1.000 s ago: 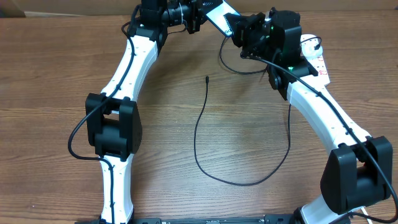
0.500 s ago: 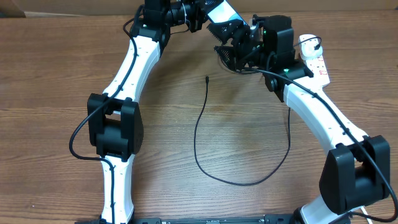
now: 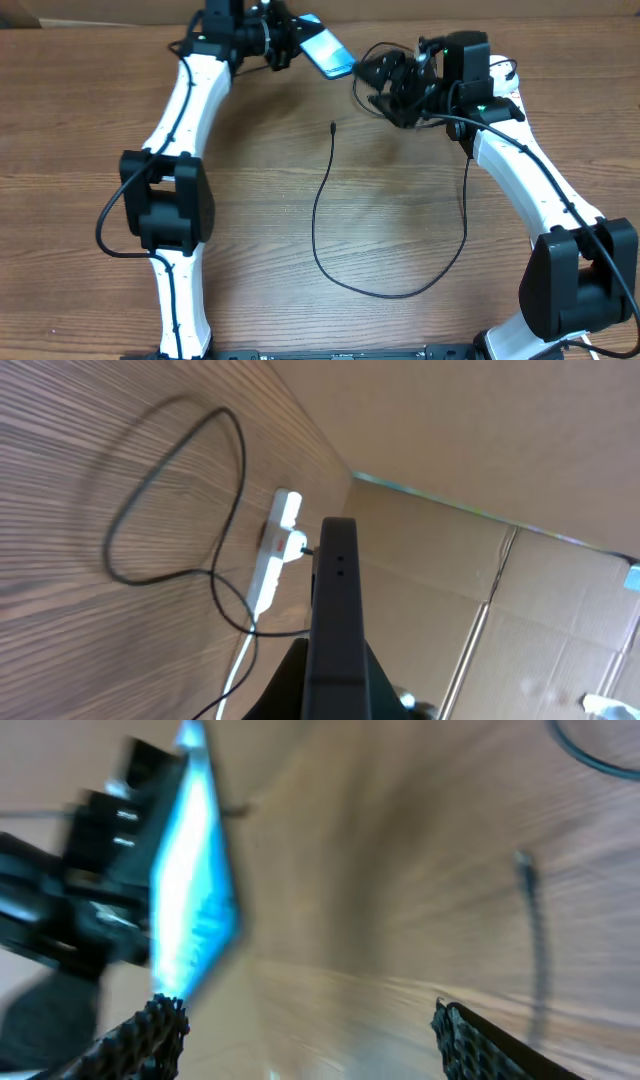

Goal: Plug charger to phone and switch on socket
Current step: 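Open the right gripper and pull the phone left with the left gripper, then lower the right gripper onto the cable's USB-C plug end and grasp it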

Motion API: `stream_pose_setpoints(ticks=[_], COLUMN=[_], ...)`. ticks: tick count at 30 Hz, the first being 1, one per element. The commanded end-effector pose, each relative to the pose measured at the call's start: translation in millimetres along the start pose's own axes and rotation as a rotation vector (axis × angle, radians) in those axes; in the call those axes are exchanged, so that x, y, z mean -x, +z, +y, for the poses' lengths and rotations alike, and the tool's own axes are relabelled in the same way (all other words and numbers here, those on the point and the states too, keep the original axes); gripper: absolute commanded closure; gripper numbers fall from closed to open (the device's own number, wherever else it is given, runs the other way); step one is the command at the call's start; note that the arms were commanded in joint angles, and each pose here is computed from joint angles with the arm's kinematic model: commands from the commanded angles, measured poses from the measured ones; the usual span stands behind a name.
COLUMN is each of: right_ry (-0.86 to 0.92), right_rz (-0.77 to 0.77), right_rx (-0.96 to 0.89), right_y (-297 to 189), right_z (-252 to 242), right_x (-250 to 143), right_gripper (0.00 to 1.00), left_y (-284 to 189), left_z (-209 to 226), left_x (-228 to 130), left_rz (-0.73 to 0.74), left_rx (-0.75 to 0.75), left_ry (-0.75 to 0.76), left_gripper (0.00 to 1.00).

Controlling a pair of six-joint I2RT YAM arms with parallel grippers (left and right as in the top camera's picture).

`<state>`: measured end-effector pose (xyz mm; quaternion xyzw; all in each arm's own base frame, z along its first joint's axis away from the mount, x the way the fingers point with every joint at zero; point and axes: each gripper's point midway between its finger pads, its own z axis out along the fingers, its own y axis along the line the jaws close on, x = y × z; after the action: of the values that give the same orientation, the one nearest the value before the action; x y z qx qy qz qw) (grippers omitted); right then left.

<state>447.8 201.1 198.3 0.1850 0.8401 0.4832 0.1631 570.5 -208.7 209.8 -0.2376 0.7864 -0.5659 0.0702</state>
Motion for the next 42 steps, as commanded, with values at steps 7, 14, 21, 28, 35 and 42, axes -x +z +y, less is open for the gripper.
stream_pose_setpoints(ticks=[7,14,21,28,35,42], right_ry=[-0.200,-0.334,-0.437,-0.456,-0.527,-0.584], right_rz=[0.014,-0.024,-0.062,-0.023,0.025,0.060], right_rx=[-0.280,-0.562,-0.670,-0.682,-0.675,-0.696], right_y=[-2.3,-18.6,-21.6,-2.6,39.3,84.6], right_z=[-58.5,-51.4,-34.1,-45.3,-58.0,-81.8], right_x=[-12.6,-19.3,-26.7,-31.0,-39.9,-51.9], right_gripper=[0.39,0.37,0.35,0.42,0.43,0.46], left_y=[-69.2,-89.6,-96.4,-121.9,-156.9,-161.9], left_z=[-27.6,-11.5,1.1,32.4,52.8,60.4], left_x=[-22.8,-37.8,-59.3,-82.8,-75.6,-71.5], left_rz=[0.271,0.374,0.393,0.378,0.320,0.305], left_rx=[-0.181,-0.165,-0.150,-0.065,-0.036,-0.022], left_ry=[0.049,-0.200,-0.174,-0.184,-0.018,0.113], left_gripper=[0.96,0.96,0.96,0.96,0.96,0.96])
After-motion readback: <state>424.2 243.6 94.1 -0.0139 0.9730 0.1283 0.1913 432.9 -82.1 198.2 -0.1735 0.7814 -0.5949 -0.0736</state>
